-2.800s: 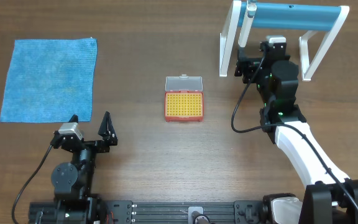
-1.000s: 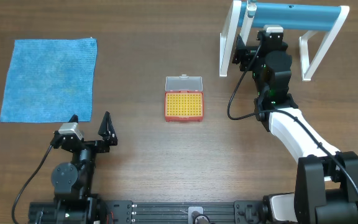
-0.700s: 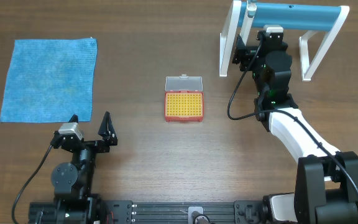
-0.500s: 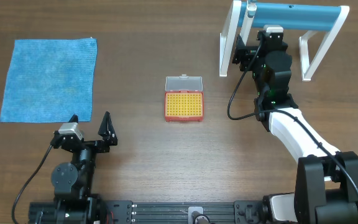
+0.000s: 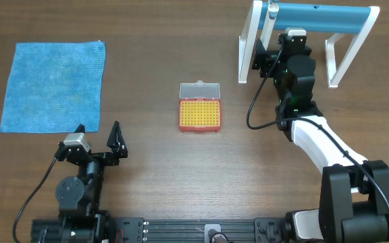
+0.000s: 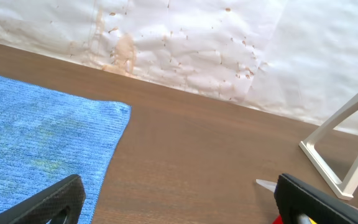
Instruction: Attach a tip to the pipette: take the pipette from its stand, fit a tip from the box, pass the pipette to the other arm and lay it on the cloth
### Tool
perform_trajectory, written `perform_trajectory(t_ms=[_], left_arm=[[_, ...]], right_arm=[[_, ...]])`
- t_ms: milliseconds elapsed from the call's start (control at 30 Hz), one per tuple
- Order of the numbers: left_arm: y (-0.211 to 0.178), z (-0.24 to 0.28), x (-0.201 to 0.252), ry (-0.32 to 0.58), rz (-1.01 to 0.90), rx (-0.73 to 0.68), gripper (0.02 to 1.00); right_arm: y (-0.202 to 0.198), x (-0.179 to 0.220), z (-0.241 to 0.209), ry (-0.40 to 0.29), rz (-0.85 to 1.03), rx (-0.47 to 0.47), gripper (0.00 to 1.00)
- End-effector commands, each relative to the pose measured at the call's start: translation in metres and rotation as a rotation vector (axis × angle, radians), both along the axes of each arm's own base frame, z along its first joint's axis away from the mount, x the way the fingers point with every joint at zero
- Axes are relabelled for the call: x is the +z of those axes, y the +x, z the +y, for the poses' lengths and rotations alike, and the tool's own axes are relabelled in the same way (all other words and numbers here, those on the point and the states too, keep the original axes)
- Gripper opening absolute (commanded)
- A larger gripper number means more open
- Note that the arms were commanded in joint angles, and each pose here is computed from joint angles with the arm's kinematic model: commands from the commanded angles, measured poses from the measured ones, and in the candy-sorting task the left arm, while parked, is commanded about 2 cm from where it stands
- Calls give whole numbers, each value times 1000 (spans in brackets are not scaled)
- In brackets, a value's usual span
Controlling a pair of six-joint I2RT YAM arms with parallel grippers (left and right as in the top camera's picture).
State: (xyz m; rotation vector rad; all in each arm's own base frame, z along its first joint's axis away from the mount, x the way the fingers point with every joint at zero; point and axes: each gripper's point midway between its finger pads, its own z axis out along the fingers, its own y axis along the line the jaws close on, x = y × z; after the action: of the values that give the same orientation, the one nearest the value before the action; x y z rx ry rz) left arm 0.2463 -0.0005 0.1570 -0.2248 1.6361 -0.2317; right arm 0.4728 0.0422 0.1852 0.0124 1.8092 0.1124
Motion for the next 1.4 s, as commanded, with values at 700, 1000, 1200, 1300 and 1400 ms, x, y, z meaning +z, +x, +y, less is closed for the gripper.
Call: perform_trajectory(t_ms=[700, 1000, 1200, 1300, 1400], left_arm=[[0, 1, -1, 13, 1, 7, 987], [0, 1, -1, 13, 1, 6, 987], [0, 1, -1, 13, 1, 6, 985], [0, 1, -1, 13, 1, 6, 987], [0, 1, -1, 13, 1, 6, 987]], right_arm=[[21, 13, -2, 15, -31, -19, 928], [21, 7, -2, 14, -18, -19, 669], [21, 7, -2, 14, -18, -18, 152], [21, 8, -1, 14, -18, -18, 82], [21, 8, -1, 15, -18, -14, 82]])
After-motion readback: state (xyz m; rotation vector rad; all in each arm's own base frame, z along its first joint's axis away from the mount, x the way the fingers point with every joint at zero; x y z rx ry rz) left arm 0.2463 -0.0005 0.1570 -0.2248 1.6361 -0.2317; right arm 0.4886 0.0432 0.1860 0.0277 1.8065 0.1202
